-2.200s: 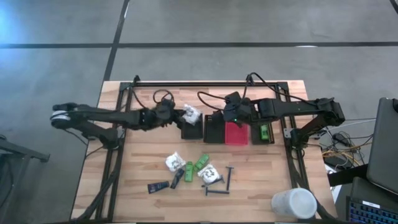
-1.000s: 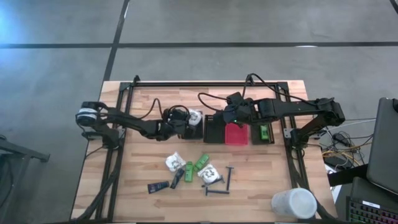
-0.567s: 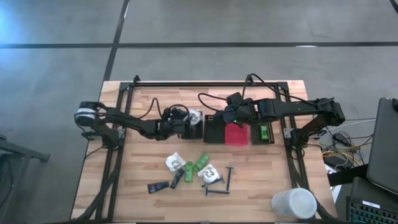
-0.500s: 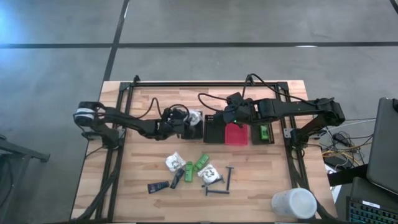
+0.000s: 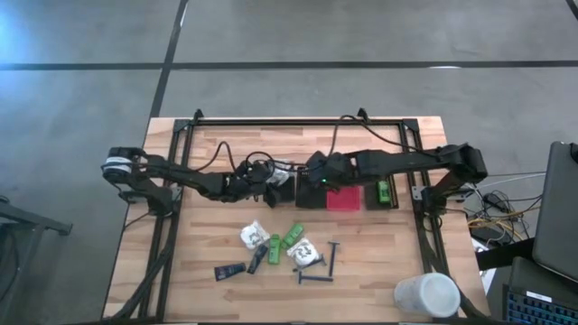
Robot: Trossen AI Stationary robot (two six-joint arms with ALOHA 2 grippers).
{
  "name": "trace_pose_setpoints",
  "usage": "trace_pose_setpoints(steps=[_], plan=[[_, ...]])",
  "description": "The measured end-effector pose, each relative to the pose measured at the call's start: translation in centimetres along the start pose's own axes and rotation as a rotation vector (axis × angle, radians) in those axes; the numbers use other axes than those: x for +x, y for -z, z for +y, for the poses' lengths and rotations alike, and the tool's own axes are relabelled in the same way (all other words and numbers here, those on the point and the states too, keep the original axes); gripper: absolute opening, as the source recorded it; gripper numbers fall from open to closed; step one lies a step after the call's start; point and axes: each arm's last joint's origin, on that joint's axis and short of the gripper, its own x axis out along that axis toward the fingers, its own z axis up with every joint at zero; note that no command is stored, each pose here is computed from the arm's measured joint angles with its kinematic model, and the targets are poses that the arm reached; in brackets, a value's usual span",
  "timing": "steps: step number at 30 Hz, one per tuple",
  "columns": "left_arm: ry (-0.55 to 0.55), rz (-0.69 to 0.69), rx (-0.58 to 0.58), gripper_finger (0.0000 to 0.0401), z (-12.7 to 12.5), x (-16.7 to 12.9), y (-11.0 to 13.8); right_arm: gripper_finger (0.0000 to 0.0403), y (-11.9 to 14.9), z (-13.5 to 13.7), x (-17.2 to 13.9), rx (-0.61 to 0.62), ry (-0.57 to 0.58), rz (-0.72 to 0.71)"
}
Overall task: Pick & Place Travel size toiletries
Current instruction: Put the white cotton pack into the left black bin
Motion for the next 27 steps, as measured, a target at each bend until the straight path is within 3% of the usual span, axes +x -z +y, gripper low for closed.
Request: trace_pose_setpoints(steps=[9, 19, 27], plan=[[-0.027, 0.019, 0.01, 0.0169, 0.4, 0.0, 0.0, 0.0275, -1.6, -1.2, 3.3, -0.063, 0.012, -0.001], [-0.029, 0.02, 0.027, 0.0169, 0.5, -0.2, 0.0, 0.0254, -2.6, -1.9, 7.1, -0.435, -0.036, 0.003], [-0.037, 0.036, 0.036, 0.0169, 0.6, -0.2, 0.1, 0.0253, -3.7, -4.6, 9.9, -0.499, -0.026, 0.052]])
